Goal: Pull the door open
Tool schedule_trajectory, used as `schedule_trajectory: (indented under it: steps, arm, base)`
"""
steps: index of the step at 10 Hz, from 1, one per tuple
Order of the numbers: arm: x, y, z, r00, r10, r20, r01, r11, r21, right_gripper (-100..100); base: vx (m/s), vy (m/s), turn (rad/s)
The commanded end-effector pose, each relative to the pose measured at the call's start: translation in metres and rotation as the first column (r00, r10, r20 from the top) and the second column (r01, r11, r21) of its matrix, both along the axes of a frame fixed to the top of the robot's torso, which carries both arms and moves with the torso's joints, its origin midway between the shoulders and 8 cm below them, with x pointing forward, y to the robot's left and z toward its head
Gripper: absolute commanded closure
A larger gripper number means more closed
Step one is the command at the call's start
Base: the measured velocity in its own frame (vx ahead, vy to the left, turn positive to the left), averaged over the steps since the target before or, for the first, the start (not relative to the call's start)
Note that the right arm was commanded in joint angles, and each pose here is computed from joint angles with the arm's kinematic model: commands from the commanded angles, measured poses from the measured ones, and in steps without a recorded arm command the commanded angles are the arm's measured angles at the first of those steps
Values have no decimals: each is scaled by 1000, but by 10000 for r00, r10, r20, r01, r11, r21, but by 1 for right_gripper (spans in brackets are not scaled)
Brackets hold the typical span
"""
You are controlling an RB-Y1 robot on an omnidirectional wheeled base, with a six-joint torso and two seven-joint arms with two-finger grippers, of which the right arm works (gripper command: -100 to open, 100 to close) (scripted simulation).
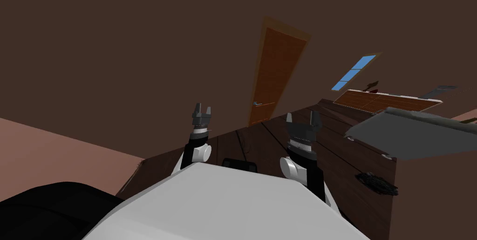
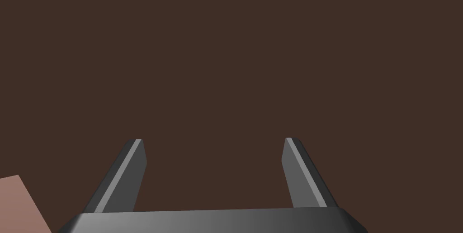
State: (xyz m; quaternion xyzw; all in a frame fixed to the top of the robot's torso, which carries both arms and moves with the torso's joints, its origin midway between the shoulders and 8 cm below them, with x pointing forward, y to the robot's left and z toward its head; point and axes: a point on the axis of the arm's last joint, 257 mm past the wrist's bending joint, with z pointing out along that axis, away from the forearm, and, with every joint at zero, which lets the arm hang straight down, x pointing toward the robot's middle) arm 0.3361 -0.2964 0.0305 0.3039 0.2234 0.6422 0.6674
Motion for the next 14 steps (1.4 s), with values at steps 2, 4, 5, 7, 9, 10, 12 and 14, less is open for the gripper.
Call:
schedule_trajectory:
  steps: [2,4,5,7,9,10,12,14]
  arm:
    - [9,0,-15,9996,112,-271,-112,9999,12,-100]
    - [18,0,-31,9983,216,-538,-215,9998,27,-100]
    - [21,0,-37,9976,257,-650,-256,9997,34,-100]
    - [28,0,-51,9955,340,-882,-337,9994,48,-100]
    - [35,0,-67,9923,434,-1163,-430,9991,67,-100]
    - [39,-1,-76,9903,479,-1303,-473,9989,76,-100]
    - [47,-1,-94,9852,574,-1618,-565,9984,97,-100]
    - [54,-2,-113,9787,662,-1941,-652,9978,116,-100]
  base:
    - [71,-39,81]
    - [117,-31,85]
    - [87,-42,62]
    - [79,-42,66]
    - [80,-35,95]
    - [95,-52,80]
    - [84,-65,100]
    - [94,-62,92]
